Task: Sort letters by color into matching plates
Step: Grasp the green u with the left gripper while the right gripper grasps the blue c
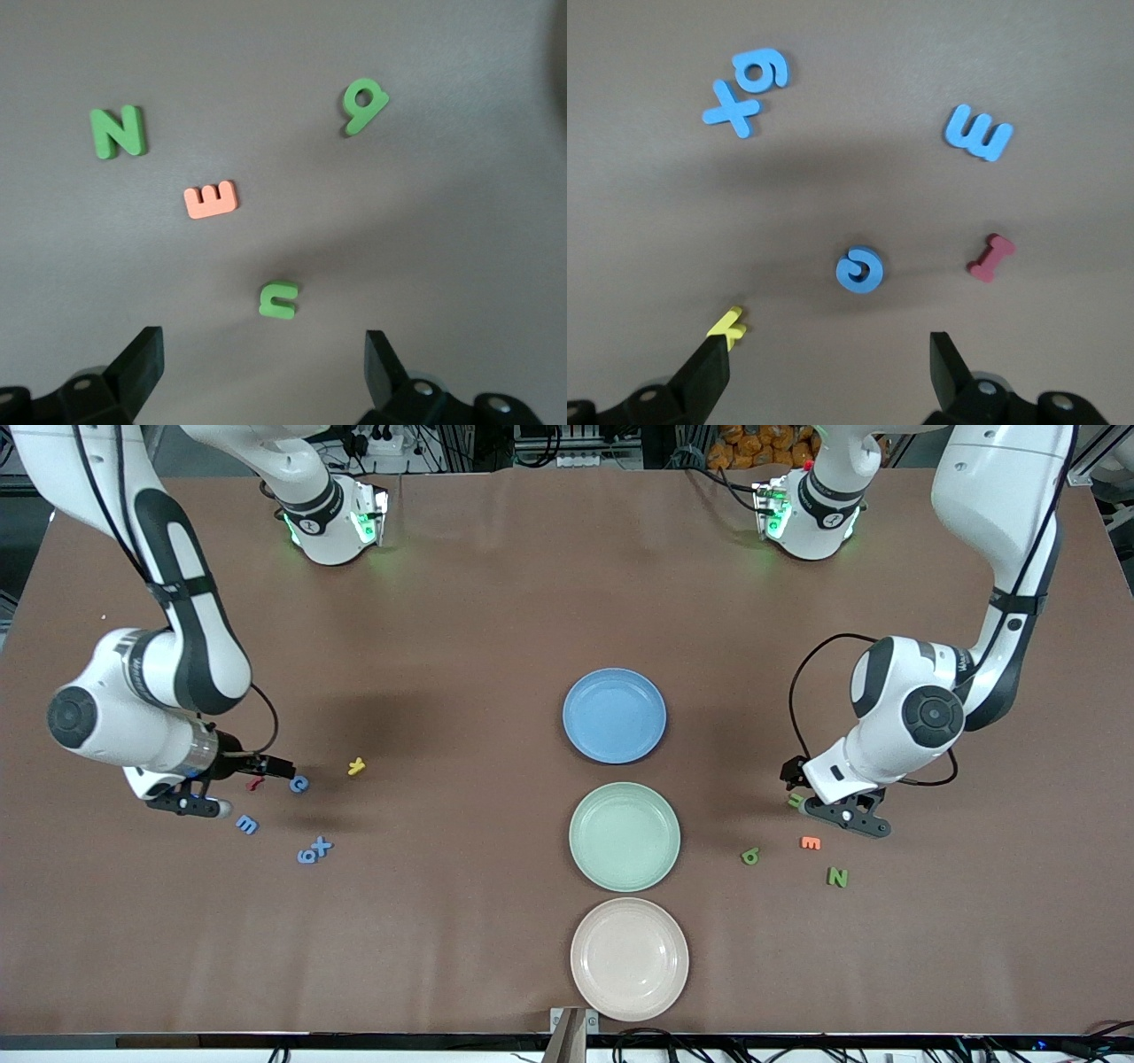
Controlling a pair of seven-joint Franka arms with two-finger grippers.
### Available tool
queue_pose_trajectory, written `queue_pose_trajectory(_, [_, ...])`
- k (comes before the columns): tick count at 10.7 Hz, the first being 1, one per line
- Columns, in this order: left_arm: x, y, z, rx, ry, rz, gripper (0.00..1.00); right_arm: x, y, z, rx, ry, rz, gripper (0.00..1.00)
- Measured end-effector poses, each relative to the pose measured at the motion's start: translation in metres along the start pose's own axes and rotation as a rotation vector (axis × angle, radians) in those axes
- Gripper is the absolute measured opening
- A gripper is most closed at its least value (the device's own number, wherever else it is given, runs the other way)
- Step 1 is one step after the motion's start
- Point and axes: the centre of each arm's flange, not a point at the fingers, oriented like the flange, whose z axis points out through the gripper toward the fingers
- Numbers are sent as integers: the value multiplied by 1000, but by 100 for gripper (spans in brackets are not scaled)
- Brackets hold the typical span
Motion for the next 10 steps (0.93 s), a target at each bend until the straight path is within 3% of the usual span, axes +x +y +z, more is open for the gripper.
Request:
queue_pose_trajectory(5, [-9, 5, 48, -12, 34, 8, 100, 0, 3, 54, -28, 11, 1, 100])
queue_pose_trajectory(10, [-17, 8, 63, -20, 9, 48, 100, -9, 3, 81, -43, 61, -5, 100])
